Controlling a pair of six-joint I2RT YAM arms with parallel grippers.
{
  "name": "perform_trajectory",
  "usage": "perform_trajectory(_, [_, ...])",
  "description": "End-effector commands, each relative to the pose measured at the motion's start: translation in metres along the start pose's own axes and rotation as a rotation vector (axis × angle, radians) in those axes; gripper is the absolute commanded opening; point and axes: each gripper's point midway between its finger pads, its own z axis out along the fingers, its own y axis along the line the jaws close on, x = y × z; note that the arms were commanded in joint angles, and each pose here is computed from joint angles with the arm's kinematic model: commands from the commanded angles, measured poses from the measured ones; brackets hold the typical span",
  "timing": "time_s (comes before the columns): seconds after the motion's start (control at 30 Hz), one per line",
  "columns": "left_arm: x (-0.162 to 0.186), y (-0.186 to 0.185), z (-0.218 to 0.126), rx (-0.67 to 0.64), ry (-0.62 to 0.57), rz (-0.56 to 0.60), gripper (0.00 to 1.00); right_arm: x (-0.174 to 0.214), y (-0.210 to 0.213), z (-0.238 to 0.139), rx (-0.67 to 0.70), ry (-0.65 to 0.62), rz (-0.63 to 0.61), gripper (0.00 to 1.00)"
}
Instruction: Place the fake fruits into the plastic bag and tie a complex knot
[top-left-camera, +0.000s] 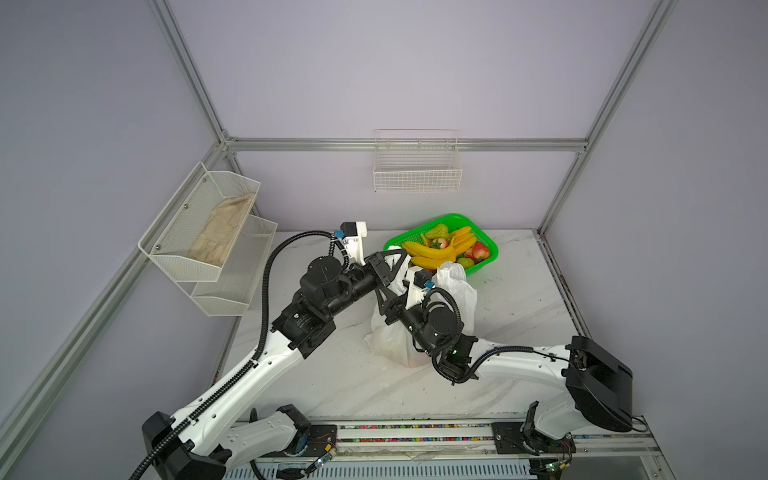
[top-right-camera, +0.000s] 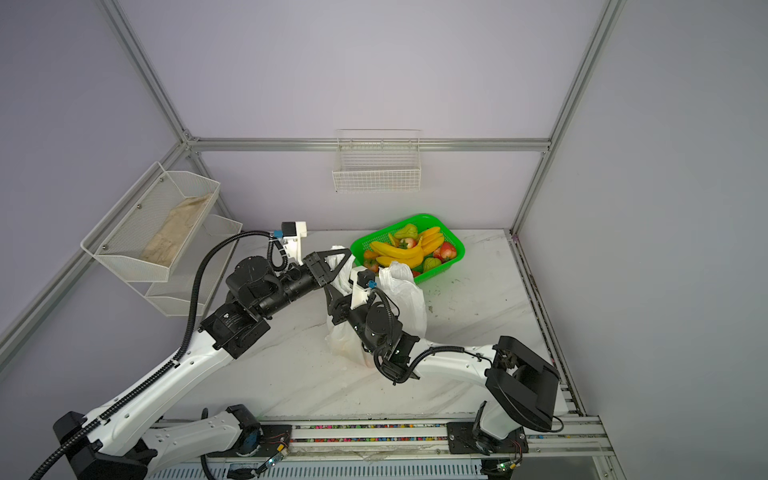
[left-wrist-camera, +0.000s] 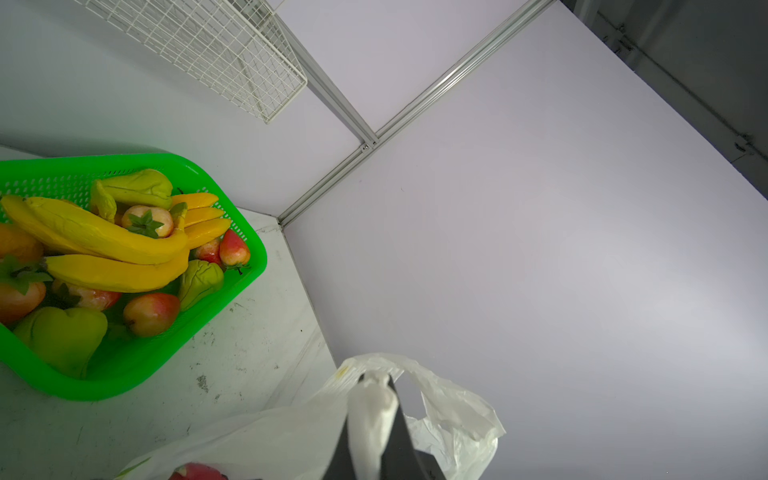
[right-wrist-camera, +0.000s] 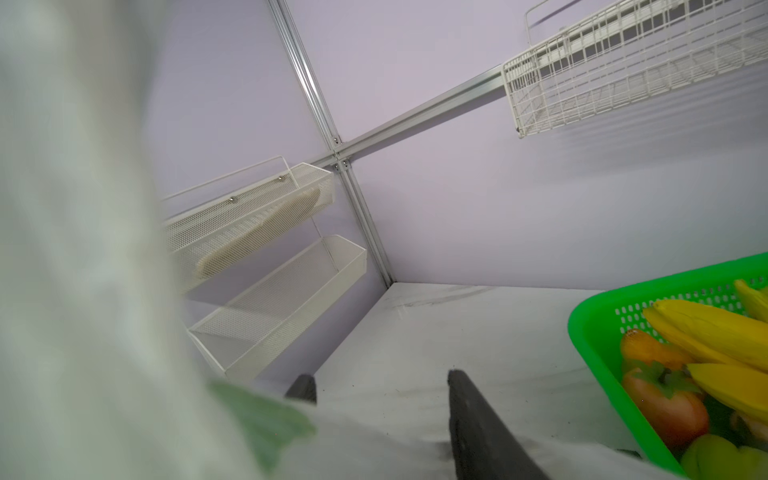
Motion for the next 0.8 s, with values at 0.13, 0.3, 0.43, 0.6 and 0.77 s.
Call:
perform_trajectory(0.13, [-0.021, -0.003, -0.008, 0.039, -0.079, -0.002, 0.0, 0.002, -0.013, -0.02, 0.005, -0.016, -0.142, 0.33])
perform_trajectory(0.3, [-0.029, 0.003, -0.006, 0.029, -0.078, 0.033, 0.0, 0.007, -0.013, -0.025, -0.103, 0.046, -0.23, 0.26])
perform_trajectory(0.43, [-0.035, 0.002, -0.007, 0.003, -0.075, 0.15, 0.0, 0.004, -0.017, -0.026, -0.226, 0.096, -0.283, 0.14])
perform_trajectory(0.6, [-0.029, -0.005, -0.002, 0.049, -0.019, 0.291, 0.02, -0.001, -0.015, -0.03, -0.392, 0.199, -0.371, 0.08])
perform_trajectory(0.77, [-0.016, -0.011, 0.005, 0.12, 0.058, 0.371, 0.12, 0.002, -0.016, -0.037, -0.477, 0.274, -0.404, 0.06])
